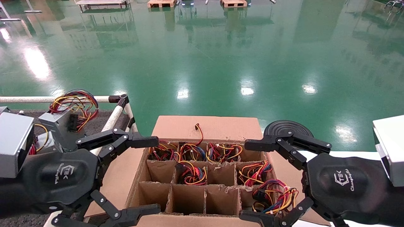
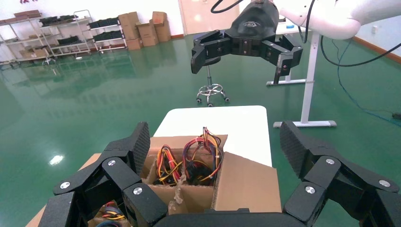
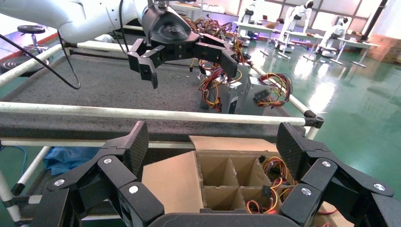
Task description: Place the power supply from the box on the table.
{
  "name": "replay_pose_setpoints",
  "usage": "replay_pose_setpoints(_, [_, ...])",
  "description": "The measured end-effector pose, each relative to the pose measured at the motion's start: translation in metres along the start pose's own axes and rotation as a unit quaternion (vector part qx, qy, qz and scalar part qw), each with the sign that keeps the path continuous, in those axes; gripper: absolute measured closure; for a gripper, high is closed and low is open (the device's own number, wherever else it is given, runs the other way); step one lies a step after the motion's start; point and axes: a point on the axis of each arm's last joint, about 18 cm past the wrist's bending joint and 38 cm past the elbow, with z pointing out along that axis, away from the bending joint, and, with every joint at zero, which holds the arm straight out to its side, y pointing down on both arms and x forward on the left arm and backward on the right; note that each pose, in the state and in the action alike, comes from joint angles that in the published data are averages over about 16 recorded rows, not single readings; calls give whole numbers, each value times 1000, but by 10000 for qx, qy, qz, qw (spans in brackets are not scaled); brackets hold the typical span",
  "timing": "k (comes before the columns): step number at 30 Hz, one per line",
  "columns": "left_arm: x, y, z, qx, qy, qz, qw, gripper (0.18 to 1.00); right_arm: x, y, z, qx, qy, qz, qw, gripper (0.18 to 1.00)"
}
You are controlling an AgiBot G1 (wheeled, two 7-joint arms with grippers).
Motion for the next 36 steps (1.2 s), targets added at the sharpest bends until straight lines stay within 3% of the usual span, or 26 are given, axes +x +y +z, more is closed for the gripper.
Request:
replay_pose_setpoints(10, [-3,3,-3,-221,-47,145,9996,185,0,0,0,0,0,0,10000,180])
replay_pose_setpoints(19, [-19,14,-1,-864,-71,709,9937,185,0,0,0,0,0,0,10000,212])
replay_pose_setpoints(28, [-48,27,12,-1615,60,1540,9748,185,0,0,0,0,0,0,10000,278])
replay_pose_setpoints(36, [-70,38,31,-2099,326,2224,9515,185,0,0,0,0,0,0,10000,434])
